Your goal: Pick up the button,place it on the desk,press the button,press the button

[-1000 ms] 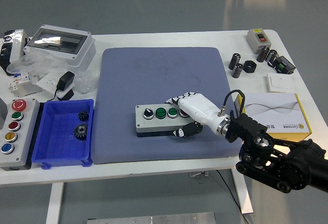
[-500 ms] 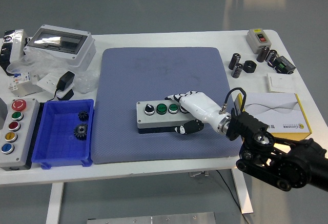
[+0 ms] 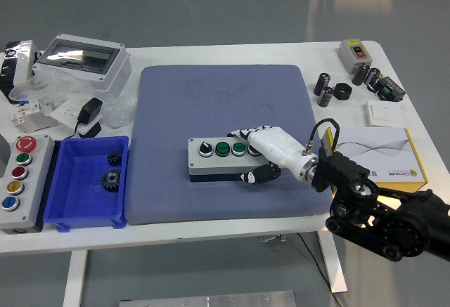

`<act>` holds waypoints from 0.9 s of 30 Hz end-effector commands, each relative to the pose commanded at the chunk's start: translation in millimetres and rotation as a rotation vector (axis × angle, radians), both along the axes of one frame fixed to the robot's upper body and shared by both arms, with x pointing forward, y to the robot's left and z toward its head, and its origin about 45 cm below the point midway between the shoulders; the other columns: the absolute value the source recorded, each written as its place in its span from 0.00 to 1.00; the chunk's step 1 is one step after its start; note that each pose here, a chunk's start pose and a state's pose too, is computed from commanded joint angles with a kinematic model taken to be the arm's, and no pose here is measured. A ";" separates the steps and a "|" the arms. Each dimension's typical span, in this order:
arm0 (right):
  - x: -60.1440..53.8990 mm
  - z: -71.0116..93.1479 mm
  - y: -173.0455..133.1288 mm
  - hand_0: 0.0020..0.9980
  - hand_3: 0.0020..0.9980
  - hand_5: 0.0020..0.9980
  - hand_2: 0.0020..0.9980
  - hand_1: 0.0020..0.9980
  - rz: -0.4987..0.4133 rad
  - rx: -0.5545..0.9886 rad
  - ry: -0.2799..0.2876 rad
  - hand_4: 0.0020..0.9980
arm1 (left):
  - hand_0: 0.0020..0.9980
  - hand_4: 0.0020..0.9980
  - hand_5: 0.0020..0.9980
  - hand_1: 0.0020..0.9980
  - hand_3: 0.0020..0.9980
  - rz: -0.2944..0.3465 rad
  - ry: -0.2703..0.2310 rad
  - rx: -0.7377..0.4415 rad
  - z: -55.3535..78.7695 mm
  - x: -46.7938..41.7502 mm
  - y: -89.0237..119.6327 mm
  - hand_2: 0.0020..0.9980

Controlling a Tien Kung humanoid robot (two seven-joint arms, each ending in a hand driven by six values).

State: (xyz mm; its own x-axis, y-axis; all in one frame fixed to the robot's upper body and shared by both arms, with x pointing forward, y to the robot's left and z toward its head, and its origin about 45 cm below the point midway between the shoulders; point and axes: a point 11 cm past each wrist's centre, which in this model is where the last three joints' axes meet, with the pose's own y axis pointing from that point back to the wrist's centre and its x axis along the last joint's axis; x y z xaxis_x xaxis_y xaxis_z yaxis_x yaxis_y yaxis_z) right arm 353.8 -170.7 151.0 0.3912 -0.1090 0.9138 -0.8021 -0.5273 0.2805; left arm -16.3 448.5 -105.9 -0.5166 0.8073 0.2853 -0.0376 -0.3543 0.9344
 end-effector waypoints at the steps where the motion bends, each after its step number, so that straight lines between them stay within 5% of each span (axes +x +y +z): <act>1: 0.0 0.0 -0.2 0.85 0.97 0.22 0.89 0.83 0.000 -0.001 0.000 0.81 | 0.65 0.75 0.16 0.62 0.69 0.000 0.000 0.000 0.0 0.0 0.0 0.62; 27: 1.1 4.4 -4.3 0.86 0.99 0.27 0.92 0.86 -0.008 -0.015 0.020 0.87 | 0.65 0.75 0.17 0.62 0.68 -0.002 0.009 0.001 -0.2 -3.0 -0.3 0.62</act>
